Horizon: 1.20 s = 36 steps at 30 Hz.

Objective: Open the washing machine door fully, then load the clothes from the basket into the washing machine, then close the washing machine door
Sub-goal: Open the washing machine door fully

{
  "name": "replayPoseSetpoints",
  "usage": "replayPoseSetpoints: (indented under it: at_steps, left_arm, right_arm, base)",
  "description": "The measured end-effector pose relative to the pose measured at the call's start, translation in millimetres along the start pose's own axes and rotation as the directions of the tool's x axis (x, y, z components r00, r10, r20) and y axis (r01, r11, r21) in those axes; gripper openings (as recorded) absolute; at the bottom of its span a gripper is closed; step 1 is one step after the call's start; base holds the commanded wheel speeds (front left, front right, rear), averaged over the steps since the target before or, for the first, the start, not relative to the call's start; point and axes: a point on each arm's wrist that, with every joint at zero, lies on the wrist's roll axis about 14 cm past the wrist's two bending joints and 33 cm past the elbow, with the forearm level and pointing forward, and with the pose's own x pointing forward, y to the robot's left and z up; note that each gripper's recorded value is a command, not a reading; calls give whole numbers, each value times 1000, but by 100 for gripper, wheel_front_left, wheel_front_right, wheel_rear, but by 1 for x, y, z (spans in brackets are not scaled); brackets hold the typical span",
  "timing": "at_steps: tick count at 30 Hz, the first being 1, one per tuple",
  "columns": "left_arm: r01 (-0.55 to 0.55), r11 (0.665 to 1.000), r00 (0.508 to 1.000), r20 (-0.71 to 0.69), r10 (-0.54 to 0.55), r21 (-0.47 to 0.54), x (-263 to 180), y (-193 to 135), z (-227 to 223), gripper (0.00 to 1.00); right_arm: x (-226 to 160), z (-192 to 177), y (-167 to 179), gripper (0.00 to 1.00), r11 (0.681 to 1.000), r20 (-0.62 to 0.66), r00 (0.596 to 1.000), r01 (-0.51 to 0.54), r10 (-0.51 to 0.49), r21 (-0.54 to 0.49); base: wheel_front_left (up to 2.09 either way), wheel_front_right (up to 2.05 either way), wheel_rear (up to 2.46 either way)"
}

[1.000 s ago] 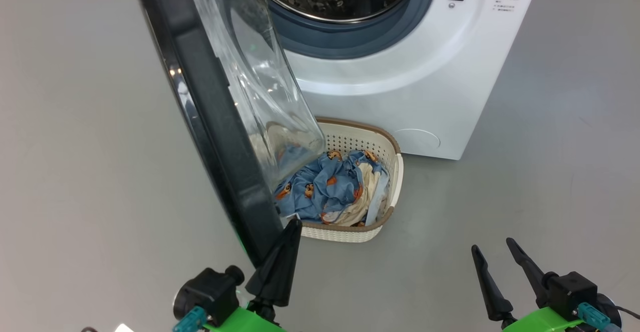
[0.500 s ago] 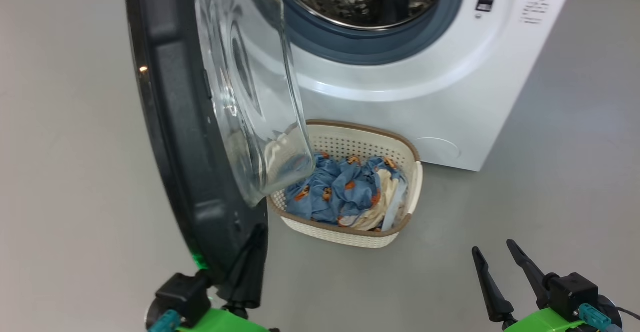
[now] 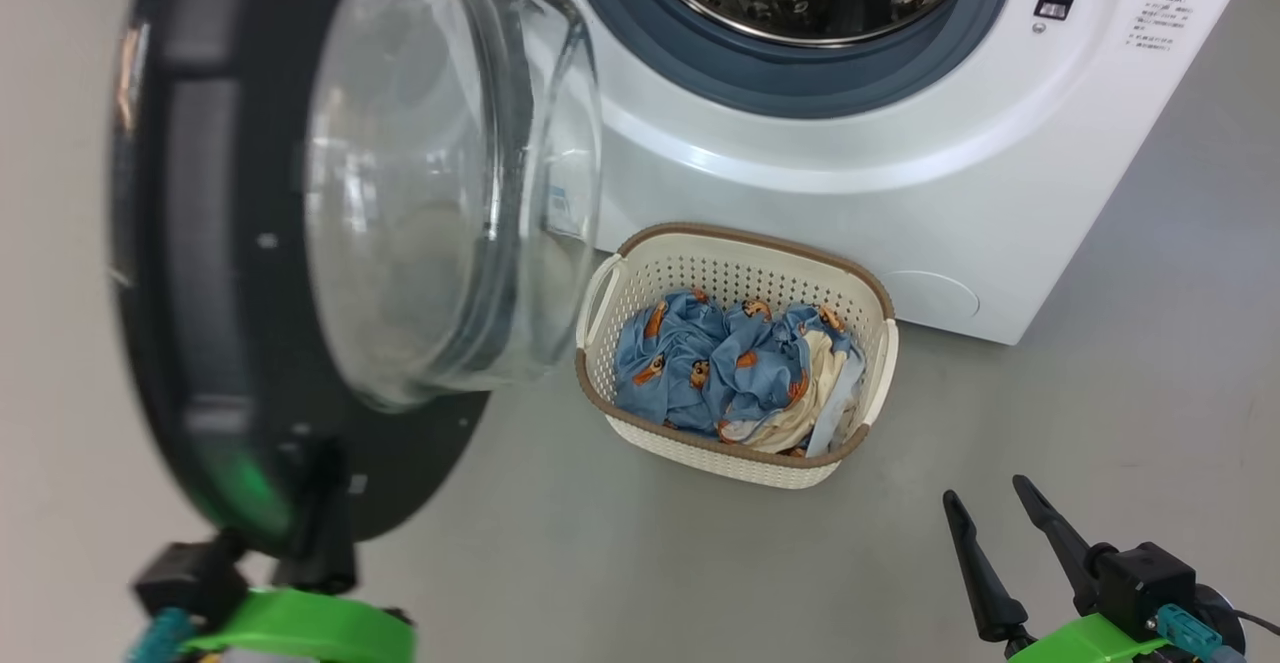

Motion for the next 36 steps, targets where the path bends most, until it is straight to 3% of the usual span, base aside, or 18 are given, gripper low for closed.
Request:
replayPoseSetpoints:
  at_steps: [9,22,27,36]
  left_arm:
    - [-187,982,982,25,186,34,24,71,12,0]
    - [-351,936,930,123,346,24,66,131,46,0]
    - [-372,927,923,126,364,42,78,140,47,0]
    - [-346,938,927,159,340,8,81,127,49,0]
  right_arm:
    - [0,-6,-9,100,1000,-16,1000,2,-2,-14]
    - [10,-13,-29,100,999,-28,999,19,-20,-27]
    - [10,-16,-37,100,999,-31,999,32,-33,-29]
    - [5,-11,-44,100,997,-19,998,66,-67,-25]
  base:
    - [0,0,0]
    - [0,0,0]
    - [0,0,0]
    - [0,0,0]
